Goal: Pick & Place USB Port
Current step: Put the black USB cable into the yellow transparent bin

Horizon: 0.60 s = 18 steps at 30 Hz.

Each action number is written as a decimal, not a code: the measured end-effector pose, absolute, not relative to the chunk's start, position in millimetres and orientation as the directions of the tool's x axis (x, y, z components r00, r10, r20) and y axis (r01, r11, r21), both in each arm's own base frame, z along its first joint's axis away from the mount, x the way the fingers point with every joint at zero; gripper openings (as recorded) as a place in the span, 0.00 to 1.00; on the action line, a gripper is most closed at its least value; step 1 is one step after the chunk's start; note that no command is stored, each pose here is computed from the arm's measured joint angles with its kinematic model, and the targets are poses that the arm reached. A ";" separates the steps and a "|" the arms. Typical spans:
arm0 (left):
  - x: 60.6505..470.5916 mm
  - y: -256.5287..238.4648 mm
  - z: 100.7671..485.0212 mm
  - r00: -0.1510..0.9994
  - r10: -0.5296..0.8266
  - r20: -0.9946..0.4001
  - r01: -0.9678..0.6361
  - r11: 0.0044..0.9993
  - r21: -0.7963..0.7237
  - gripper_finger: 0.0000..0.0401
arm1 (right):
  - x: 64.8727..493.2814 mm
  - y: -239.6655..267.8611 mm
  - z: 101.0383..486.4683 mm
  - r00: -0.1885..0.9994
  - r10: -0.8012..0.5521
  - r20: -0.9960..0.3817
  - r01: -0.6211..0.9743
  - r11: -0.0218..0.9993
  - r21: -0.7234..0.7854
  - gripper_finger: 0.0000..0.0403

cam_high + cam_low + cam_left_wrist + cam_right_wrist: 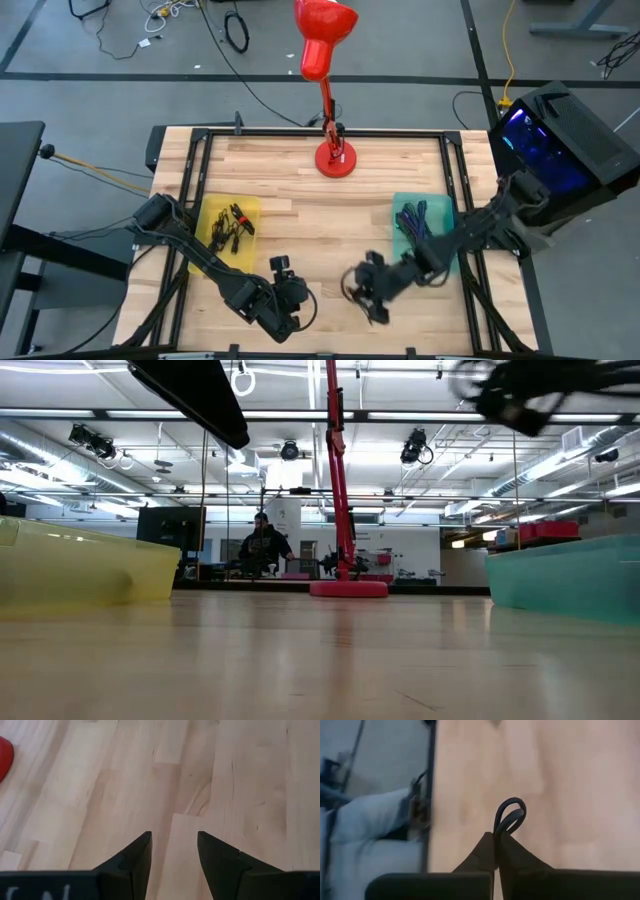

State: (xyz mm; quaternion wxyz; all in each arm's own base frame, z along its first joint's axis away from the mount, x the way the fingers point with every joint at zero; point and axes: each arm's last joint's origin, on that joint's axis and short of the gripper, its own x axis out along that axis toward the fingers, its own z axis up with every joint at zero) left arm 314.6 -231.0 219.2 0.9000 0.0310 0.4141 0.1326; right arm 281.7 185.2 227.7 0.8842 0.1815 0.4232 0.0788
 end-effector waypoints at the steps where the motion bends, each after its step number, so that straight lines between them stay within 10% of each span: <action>1: 314.4 -230.9 219.2 0.623 0.270 -0.734 -0.215 0.961 0.171 0.41 | 286.1 178.1 231.3 0.644 0.272 -0.715 0.013 0.931 0.366 0.00; 18: 299.5 -236.8 224.6 0.695 0.502 -0.515 -0.378 0.864 0.332 0.41 | 348.6 77.5 277.9 0.861 0.353 -0.366 -0.216 0.905 0.366 0.00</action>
